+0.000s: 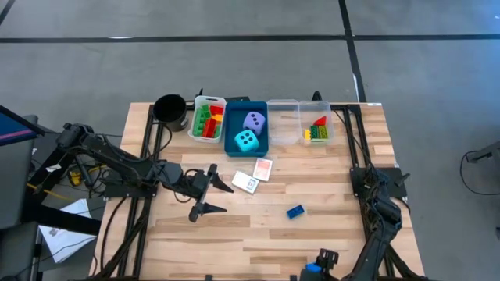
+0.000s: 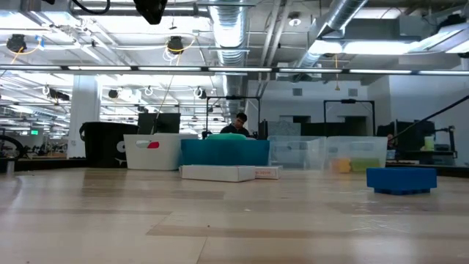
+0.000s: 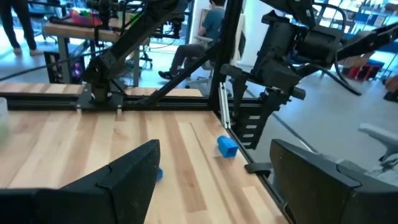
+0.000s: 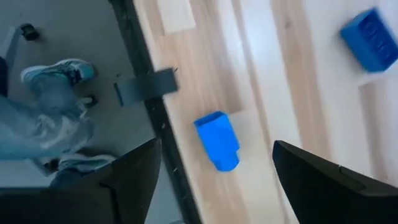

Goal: Pick & Place Toys
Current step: Put the large blue game piece into the white bin

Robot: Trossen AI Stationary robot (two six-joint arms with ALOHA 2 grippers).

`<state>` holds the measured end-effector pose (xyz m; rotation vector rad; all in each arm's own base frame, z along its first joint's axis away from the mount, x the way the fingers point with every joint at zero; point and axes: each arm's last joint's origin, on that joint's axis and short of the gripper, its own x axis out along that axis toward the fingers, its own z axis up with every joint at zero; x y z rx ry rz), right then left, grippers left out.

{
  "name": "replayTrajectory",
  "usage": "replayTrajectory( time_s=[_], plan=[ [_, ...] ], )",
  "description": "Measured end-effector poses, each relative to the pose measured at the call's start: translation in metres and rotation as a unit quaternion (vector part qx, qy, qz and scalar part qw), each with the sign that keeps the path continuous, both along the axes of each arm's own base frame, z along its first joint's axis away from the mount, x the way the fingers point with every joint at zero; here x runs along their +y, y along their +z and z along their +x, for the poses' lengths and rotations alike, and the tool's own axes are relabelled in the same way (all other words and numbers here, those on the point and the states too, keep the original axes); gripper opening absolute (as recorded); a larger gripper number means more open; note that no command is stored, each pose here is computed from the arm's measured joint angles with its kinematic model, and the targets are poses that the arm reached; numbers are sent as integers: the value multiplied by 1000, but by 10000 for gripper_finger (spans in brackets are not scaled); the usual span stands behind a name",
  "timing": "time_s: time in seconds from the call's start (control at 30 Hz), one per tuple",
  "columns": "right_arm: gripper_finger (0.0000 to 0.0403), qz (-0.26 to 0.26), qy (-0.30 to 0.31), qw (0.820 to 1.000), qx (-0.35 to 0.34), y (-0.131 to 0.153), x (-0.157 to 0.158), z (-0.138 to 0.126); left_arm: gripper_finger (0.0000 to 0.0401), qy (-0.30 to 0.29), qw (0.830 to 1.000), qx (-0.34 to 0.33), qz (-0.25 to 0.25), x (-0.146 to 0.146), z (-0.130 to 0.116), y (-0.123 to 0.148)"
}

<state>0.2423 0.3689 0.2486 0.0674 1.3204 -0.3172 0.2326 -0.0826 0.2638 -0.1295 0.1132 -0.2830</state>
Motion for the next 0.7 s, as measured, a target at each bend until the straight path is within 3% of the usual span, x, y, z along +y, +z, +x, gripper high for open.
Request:
replayTrajectory(
  time_s=[0.17,0.33,0.5,0.7],
  plan=[
    [302,-43,8,999,29,-24,-6,-2,297,0,1000,-3,9,0,0,0],
    [302,-18,1,997,78,-51,-4,-5,297,1,1000,-5,9,0,0,0],
    [302,0,37,997,73,-56,1,-4,297,2,1000,-5,6,0,0,1],
    [302,-30,38,994,95,-57,-5,-8,297,3,1000,-1,-6,0,0,1]
  ],
)
